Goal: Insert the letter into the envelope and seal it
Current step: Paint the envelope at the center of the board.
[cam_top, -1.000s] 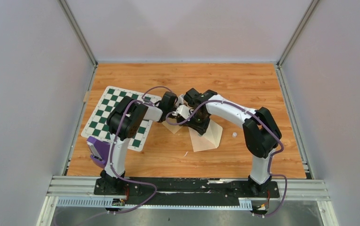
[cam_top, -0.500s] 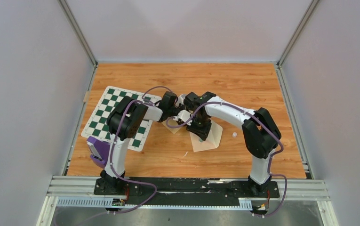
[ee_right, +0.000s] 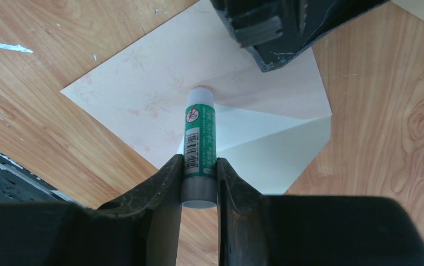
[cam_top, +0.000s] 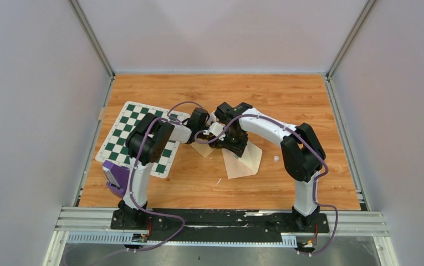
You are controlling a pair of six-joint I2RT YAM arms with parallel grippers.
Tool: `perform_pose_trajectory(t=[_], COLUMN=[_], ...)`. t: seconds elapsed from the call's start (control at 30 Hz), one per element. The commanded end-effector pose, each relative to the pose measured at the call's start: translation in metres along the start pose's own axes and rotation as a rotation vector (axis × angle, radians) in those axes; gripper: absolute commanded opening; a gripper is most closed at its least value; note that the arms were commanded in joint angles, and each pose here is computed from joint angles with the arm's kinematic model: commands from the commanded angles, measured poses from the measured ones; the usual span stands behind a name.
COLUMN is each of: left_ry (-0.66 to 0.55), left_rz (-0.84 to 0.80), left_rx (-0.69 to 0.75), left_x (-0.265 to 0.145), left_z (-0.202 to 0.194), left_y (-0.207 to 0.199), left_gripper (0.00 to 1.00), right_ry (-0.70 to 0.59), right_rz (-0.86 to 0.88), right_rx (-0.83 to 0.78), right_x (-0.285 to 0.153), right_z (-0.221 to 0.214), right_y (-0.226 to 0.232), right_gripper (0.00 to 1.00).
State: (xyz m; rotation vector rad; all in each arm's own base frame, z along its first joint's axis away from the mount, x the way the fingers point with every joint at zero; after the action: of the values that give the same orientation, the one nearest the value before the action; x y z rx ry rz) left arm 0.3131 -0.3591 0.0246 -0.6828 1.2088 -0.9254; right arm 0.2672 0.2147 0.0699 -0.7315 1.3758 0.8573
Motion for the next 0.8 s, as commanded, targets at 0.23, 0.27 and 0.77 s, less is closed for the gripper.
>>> perform_pose_trajectory(t=[0.23,0.27,0.77], left_ry=[-0.008,-0.009,-0.012], left_rz=[0.084,0.085,0.088], left_rx=[0.010,0.010,0.010], left_x=[0.004,0.003,0.003], left_z=[-0.003,-0.003,-0.003], left_y=[0.019,0.019,0.019], left_gripper=[0.00,0.00,0.00], right_ry=[-0.022,-0.020,0.048], right_rz=[-0.065,-0.056,0.011], right_rx=[0.000,-0.004,-0.068], right_x=[0.007,0.007,0.008], right_z=[0.013,0.011,-0.024], right_y=[-0.017,-0.015,0.028], right_gripper=[0.00,0.00,0.00])
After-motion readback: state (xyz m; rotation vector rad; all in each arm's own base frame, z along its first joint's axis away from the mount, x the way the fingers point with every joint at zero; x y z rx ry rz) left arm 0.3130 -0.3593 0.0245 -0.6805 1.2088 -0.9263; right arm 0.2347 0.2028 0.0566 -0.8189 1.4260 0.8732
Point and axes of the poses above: each gripper's point midway between its finger pads, its own x axis out along the fingers, its own y axis along the line the jaws close on, z = x × y, the point moved 1 cm from there along -x, back along the fingers, and after that the axes turned 11 degrees about x, right-handed, at the moved point
